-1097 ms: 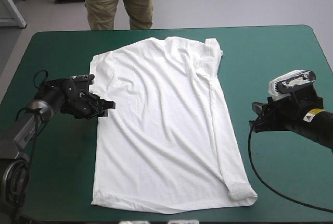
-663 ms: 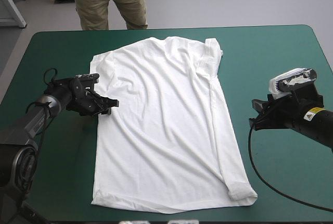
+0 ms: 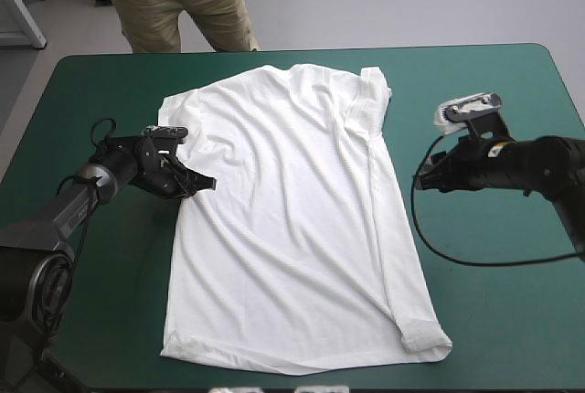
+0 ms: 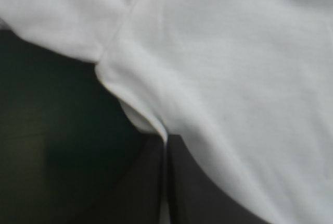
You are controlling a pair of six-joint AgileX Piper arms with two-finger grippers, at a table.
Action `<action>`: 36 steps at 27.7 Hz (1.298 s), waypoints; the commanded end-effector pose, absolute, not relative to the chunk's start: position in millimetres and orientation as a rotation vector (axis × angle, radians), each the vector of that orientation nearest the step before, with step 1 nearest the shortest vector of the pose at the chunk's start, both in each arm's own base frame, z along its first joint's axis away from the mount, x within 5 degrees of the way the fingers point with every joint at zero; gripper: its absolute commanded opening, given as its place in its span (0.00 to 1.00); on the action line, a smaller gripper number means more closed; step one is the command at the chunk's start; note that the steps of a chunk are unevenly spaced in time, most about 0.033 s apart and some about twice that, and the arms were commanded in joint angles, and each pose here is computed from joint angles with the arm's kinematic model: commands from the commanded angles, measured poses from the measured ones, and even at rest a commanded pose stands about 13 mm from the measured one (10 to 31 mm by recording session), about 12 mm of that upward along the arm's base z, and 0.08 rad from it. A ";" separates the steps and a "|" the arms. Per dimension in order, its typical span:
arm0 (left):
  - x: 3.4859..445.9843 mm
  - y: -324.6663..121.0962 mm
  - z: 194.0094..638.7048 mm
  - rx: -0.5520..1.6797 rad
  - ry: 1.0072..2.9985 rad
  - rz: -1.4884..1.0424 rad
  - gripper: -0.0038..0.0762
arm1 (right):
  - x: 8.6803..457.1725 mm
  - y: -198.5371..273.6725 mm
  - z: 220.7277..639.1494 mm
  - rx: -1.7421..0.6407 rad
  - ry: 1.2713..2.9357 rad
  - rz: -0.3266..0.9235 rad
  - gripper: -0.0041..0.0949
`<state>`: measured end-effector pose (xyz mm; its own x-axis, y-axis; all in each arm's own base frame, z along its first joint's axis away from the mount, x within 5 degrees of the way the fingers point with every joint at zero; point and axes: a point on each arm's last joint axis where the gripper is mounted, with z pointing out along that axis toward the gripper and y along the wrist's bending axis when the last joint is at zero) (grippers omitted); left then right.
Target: Fold the cloth
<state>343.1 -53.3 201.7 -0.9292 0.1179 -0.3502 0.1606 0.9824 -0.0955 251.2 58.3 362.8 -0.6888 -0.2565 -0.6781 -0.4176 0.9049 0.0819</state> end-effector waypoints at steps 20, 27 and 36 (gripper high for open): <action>336.6 -58.5 198.3 0.283 2.837 -0.203 0.04 | 395.5 126.8 263.2 -0.665 2.540 0.121 0.55; 336.4 -58.2 198.2 0.287 2.838 -0.198 0.04 | 403.3 129.0 246.4 -0.667 2.582 0.119 0.59; 339.3 -54.8 204.6 0.339 2.819 -0.131 0.04 | 393.4 132.1 245.7 -0.739 2.649 0.202 0.04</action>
<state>343.8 -53.3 202.9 -0.9160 0.1964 -0.3497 0.2325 0.9705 -0.0639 399.5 133.9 216.1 -0.8138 -0.4599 -0.3552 -0.5060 0.8614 0.0442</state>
